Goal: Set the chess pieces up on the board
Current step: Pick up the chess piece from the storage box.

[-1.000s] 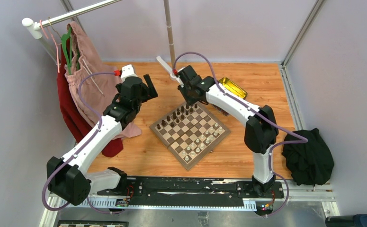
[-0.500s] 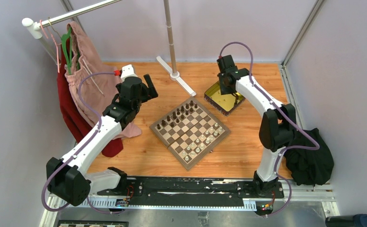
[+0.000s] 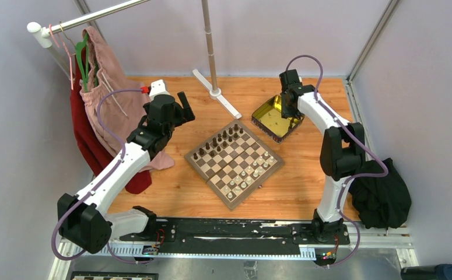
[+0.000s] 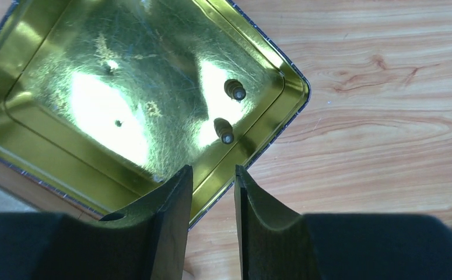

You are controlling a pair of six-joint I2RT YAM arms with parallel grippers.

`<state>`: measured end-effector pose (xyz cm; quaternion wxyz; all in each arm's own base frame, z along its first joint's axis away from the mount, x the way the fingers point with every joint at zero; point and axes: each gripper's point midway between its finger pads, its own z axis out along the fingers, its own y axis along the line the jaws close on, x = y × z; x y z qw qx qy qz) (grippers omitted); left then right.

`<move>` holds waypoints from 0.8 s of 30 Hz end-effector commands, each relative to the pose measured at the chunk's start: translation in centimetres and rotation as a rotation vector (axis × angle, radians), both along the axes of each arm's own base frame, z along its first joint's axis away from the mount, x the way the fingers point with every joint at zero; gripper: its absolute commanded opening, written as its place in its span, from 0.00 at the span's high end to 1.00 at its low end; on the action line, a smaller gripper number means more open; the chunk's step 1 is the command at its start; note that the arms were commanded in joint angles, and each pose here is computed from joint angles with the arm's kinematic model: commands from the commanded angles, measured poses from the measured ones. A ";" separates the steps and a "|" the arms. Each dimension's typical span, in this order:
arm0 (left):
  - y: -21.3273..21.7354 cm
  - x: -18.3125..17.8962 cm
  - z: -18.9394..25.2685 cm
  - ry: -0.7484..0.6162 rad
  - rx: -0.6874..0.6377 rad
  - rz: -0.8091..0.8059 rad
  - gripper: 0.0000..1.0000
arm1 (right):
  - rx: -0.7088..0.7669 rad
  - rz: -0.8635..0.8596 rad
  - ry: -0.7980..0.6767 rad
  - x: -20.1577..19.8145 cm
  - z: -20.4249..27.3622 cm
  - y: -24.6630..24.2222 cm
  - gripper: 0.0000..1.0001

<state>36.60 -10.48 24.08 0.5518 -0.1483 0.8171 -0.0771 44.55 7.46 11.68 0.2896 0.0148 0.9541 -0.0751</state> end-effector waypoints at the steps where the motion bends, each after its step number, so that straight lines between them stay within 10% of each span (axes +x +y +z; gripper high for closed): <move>1: -0.5 0.5 0.6 -0.015 0.001 -0.018 0.00 | 0.004 -0.047 0.018 0.7 -1.3 -1.2 0.62; 24: -1.4 2.6 -0.4 0.011 0.037 -0.028 0.00 | 0.041 -0.068 0.055 4.4 -4.3 -3.6 0.57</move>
